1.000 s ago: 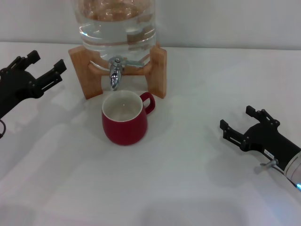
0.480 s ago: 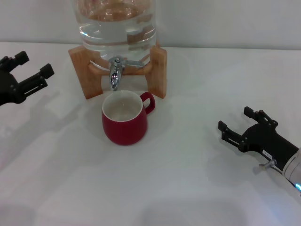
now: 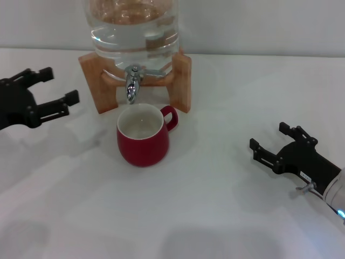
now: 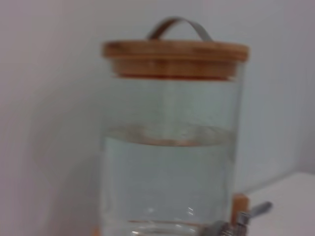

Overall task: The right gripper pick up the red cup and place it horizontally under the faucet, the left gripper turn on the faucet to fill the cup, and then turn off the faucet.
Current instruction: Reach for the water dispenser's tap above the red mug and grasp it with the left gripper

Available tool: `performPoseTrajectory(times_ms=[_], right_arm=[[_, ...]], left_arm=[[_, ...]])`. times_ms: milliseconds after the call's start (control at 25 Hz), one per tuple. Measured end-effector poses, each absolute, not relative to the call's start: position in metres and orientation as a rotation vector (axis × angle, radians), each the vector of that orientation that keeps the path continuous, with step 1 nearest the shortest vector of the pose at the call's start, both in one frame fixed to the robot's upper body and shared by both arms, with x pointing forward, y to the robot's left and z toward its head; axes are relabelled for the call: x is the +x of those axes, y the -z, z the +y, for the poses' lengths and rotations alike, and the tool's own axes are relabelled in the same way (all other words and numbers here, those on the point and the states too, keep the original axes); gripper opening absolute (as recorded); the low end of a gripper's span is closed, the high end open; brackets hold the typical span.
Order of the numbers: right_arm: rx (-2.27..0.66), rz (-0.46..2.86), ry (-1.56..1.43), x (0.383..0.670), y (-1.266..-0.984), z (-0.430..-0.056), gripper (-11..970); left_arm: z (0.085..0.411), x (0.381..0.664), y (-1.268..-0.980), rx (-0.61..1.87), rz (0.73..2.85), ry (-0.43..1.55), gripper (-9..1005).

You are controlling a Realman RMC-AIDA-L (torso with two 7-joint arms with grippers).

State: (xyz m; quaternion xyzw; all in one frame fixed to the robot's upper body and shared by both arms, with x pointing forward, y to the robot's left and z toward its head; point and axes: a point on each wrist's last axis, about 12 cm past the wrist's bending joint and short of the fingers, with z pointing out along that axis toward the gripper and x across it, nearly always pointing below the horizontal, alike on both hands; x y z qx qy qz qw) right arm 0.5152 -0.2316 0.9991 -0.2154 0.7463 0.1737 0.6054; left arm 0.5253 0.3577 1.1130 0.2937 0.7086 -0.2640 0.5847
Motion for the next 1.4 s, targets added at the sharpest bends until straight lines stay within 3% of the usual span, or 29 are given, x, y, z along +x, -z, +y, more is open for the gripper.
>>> performPoseTrajectory(times_ms=[480,1400], right_arm=[[-0.498,1.724,-0.407,0.516,-1.000,-0.230,875],[-0.527,1.715,-0.427,0.515,-1.001,-0.224,875]], left_arm=[[0.330,0.555,-1.141,0.872,1.610,0.680,876],[0.302,0.575,-1.158,0.982,1.667,0.779,876]])
